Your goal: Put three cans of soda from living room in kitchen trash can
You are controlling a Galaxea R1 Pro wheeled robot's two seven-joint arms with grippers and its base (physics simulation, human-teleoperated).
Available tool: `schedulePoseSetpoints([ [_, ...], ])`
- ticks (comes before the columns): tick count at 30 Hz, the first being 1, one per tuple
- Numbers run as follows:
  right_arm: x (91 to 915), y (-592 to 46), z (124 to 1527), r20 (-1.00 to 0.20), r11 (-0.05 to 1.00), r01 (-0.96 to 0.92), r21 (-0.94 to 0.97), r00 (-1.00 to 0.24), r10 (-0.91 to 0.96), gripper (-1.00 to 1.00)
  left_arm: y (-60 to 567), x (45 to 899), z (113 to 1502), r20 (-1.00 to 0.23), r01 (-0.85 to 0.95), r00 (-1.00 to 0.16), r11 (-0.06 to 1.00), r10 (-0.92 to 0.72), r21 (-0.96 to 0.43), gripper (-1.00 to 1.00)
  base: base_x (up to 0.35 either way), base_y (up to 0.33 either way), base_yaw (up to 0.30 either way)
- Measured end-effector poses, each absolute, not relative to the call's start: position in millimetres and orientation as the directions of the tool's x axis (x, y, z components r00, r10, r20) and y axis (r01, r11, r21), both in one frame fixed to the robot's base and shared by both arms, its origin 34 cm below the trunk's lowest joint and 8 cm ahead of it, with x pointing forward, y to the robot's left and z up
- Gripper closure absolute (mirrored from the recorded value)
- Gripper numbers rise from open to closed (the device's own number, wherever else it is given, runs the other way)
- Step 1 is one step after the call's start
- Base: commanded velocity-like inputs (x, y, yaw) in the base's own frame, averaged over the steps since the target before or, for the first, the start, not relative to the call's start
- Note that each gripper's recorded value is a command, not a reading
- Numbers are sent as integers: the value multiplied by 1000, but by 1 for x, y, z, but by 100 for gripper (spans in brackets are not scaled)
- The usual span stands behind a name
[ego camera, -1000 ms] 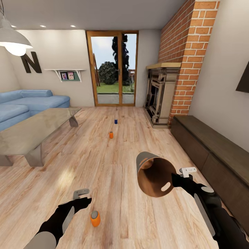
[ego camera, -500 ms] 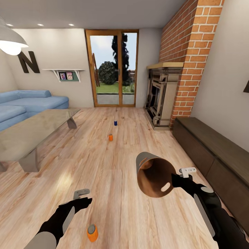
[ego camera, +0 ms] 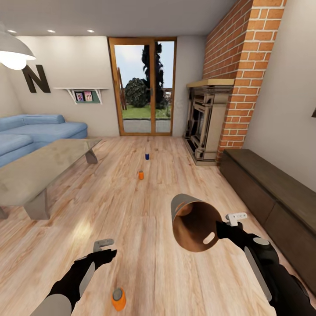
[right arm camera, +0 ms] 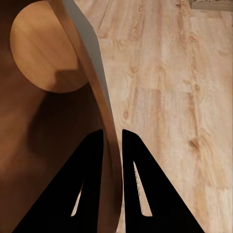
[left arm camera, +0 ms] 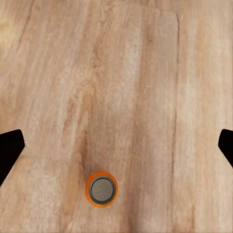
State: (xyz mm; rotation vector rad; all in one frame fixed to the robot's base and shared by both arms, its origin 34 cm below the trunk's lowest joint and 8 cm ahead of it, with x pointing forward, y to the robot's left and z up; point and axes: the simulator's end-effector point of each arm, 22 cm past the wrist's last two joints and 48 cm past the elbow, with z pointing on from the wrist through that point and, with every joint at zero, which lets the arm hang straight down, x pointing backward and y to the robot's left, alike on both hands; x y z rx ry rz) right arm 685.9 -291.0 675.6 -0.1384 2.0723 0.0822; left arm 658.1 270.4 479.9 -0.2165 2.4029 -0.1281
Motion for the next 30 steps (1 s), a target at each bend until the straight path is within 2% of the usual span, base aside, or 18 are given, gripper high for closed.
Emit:
schedulePoseSetpoints([
  [11, 686, -290, 675, -875, 991, -135, 2, -480, -64, 100, 270, 659, 480, -654, -122, -731, 981, -193, -152, -100, 86, 201, 0],
  [30, 680, -287, 646, -875, 990, -142, 2, -479, -67, 100, 267, 649, 447, -646, -113, -742, 983, -182, -148, -100, 3, 14, 0],
])
